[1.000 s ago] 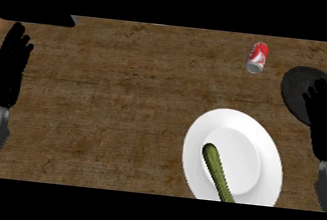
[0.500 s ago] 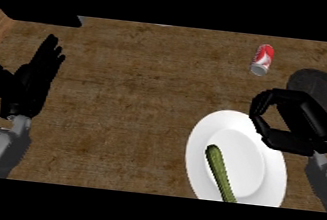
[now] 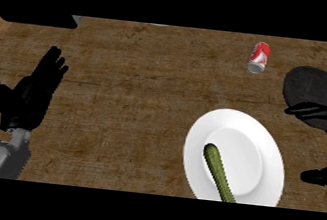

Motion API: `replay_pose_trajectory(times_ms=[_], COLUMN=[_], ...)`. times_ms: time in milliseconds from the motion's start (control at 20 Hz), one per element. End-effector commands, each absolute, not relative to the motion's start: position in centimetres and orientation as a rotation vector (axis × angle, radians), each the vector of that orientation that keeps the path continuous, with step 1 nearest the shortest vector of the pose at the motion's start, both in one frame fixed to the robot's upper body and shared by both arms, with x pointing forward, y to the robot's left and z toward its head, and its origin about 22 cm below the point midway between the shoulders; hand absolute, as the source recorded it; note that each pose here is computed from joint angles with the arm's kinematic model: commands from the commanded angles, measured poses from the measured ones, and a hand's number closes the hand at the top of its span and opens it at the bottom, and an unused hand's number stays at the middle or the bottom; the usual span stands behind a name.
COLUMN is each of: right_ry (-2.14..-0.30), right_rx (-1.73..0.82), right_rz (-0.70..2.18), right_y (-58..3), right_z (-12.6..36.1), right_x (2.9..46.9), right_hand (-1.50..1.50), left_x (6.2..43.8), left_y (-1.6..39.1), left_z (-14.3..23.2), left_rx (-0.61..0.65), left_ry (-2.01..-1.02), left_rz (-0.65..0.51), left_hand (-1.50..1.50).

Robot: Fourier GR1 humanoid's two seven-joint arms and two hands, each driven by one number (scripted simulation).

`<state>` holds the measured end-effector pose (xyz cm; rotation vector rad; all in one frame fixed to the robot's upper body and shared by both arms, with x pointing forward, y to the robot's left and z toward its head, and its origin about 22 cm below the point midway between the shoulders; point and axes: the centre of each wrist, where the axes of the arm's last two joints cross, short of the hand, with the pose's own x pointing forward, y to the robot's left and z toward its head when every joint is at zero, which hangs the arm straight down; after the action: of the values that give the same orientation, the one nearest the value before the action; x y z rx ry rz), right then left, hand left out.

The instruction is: Pick the squash from the plate and place it in the pan

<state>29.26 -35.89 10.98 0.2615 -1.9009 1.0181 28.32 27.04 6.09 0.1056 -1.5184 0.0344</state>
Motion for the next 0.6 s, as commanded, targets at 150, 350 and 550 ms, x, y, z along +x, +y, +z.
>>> replay_pose_trajectory(times_ms=[150,350,550], right_ry=[-1.922,-1.837,-1.746], right_rx=[0.241,0.115,0.032], right_rz=[1.303,1.554,1.726], right_y=[-33.2,-29.7,-26.9], right_z=[15.0,15.9,16.0], right_x=[32.0,31.3,30.6], right_hand=[-1.5,-1.5,-1.5], left_x=[28.2,28.1,27.8], left_y=[26.6,28.4,26.7], left_z=[5.7,7.0,5.5], left_rx=[0.077,0.104,0.076], left_ry=[-1.51,-1.528,-1.512], left_rz=[0.031,0.047,0.043], left_hand=[0.0,0.0,0.0])
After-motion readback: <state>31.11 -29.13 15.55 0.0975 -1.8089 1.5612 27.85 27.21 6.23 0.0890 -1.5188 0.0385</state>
